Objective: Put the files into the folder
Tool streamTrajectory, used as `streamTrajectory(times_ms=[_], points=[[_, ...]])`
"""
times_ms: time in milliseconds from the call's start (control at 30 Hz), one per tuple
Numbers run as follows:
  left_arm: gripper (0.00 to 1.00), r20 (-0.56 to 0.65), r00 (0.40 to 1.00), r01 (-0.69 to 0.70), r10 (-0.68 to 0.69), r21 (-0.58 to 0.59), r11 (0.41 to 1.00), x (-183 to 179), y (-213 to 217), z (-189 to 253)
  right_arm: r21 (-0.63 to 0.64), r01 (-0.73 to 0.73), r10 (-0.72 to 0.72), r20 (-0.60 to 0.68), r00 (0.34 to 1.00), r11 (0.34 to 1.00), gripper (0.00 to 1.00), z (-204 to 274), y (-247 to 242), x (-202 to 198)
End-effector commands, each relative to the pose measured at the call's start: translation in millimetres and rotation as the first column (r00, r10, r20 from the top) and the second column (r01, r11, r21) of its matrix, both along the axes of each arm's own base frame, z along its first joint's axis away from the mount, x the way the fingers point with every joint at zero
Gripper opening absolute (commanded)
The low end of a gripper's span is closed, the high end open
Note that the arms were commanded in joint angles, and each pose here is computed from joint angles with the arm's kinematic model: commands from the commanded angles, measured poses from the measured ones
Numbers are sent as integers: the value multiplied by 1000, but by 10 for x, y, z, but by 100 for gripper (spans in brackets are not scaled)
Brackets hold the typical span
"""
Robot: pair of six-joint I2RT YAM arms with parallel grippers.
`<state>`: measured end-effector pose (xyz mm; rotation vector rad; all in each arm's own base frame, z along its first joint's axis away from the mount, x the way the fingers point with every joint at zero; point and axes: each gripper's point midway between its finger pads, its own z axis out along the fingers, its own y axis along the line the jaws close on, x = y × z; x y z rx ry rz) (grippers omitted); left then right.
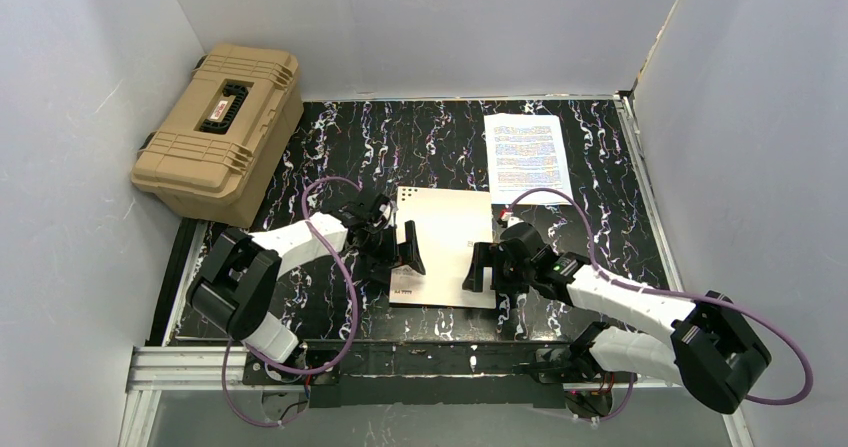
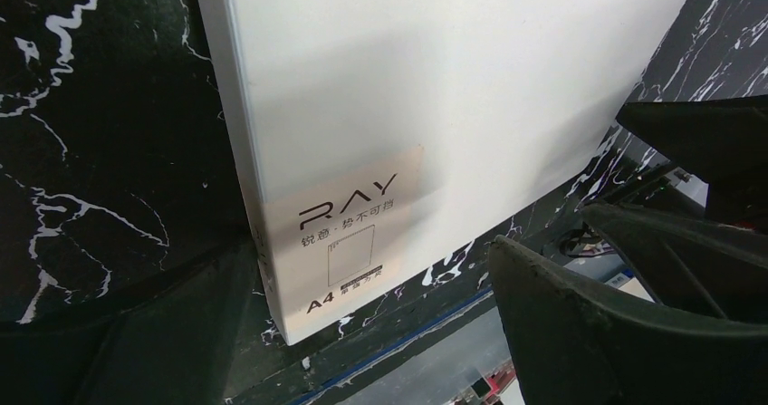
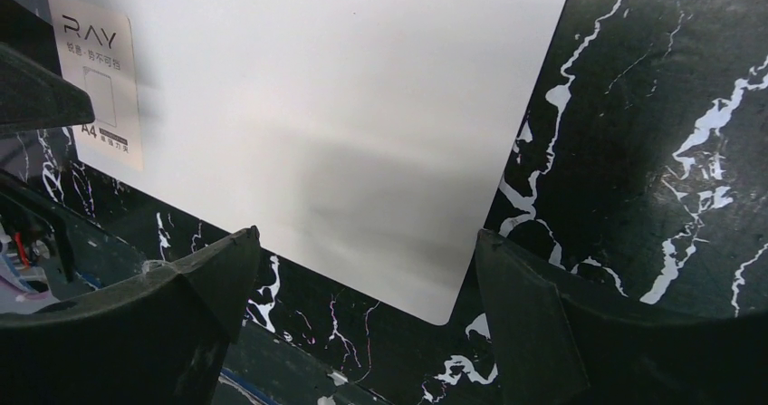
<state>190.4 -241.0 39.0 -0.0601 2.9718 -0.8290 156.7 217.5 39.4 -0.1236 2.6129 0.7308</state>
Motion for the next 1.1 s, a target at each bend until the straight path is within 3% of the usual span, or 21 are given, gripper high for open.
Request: streamTrajectory(times_ms=[0,400,700,1067], points=[[98,-24,1000,13,-15,-49,999,-121,-33,-16,70,-10,14,-47,999,997,96,-6,105,-108],[98,-15,1000,-14,13,-82,997,-241,20,-16,285,1,-15,45,999,958,96,572,353,14],[98,-20,999,-28,25,-168,985,-253,-88,51,397,24,-63,86,994,917,95,903,382,35],[98,72,997,-14,38,-306,952,-177,-228,353,599,27,-116,110,987,800,94,1248,455,11]])
